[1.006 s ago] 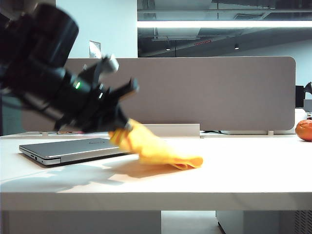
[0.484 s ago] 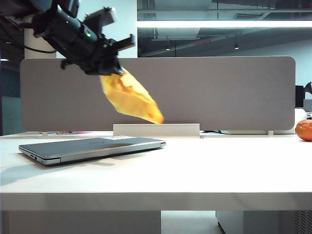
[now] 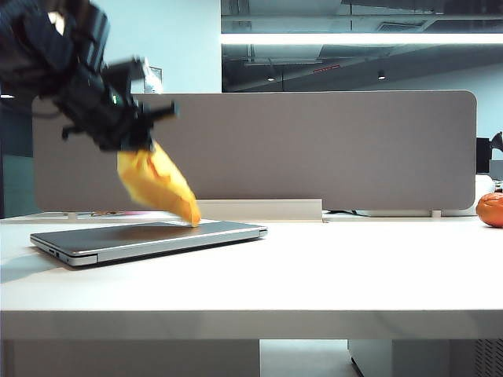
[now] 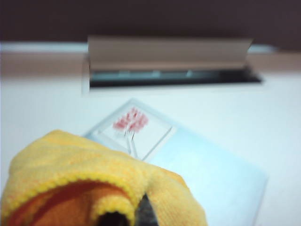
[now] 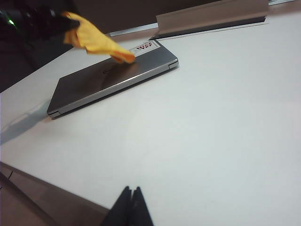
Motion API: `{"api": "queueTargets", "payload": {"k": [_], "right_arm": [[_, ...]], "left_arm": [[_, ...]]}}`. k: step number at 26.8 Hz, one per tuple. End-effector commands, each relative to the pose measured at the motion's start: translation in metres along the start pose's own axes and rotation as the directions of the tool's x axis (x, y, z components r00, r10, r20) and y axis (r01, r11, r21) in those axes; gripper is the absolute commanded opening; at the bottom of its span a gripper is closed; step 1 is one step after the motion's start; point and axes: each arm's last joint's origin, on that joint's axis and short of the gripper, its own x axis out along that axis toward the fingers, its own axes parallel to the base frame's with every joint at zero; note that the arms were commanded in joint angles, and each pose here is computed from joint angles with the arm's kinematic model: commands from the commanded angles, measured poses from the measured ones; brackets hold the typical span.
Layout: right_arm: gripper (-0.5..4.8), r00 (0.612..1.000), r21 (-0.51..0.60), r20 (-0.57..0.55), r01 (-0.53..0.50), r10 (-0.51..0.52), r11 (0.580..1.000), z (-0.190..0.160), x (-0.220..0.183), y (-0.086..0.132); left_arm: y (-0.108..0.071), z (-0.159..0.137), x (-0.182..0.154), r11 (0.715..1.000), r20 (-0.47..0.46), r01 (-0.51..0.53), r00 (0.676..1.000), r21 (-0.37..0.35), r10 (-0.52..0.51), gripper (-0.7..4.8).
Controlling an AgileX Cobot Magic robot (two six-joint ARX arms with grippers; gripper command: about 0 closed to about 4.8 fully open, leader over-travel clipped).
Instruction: Pick up the yellow rag and put it over the laptop.
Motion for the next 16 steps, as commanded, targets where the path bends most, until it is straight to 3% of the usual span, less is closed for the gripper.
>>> {"api": "queueTargets", "payload": {"k": [1, 6, 8, 9, 10, 13, 16], "right_arm": [[-0.05, 1.000, -0.003, 0.011, -0.001, 0.001, 1.000, 0.000, 0.000, 0.000], [-0.05, 1.000, -0.003, 0.010, -0.001, 0.001, 1.000, 0.000, 0.000, 0.000], [-0.05, 1.000, -0.003, 0.011, 0.000, 0.000, 1.000, 0.000, 0.000, 0.000], [-0.05, 1.000, -0.003, 0.011, 0.002, -0.002, 1.000, 0.000, 0.000, 0.000], [-0.05, 1.000, -0.003, 0.011, 0.002, -0.002, 1.000, 0.000, 0.000, 0.000], [-0.05, 1.000, -0.003, 0.011, 0.003, -0.003, 1.000, 0.000, 0.000, 0.000], [-0.05, 1.000, -0.003, 0.011, 0.003, -0.003, 1.000, 0.000, 0.000, 0.000]], "left_arm": [[0.009, -0.015, 0.014, 1.000, -0.042, 0.025, 0.999, -0.005, -0.025, -0.06], [0.021, -0.042, 0.022, 0.999, -0.199, -0.032, 0.979, -0.010, 0.029, -0.04], [0.026, -0.046, 0.021, 0.998, -0.242, -0.054, 0.969, 0.016, 0.056, 0.19], [0.028, -0.048, 0.021, 0.996, -0.260, -0.067, 0.963, 0.051, 0.078, 0.85], [0.032, -0.049, 0.020, 0.994, -0.273, -0.086, 0.957, 0.066, 0.101, 1.98], [0.035, -0.048, 0.016, 0.992, -0.298, -0.106, 0.947, 0.067, 0.121, 3.55], [0.036, -0.037, 0.006, 0.991, -0.304, -0.118, 0.943, 0.068, 0.133, 3.79]]}}
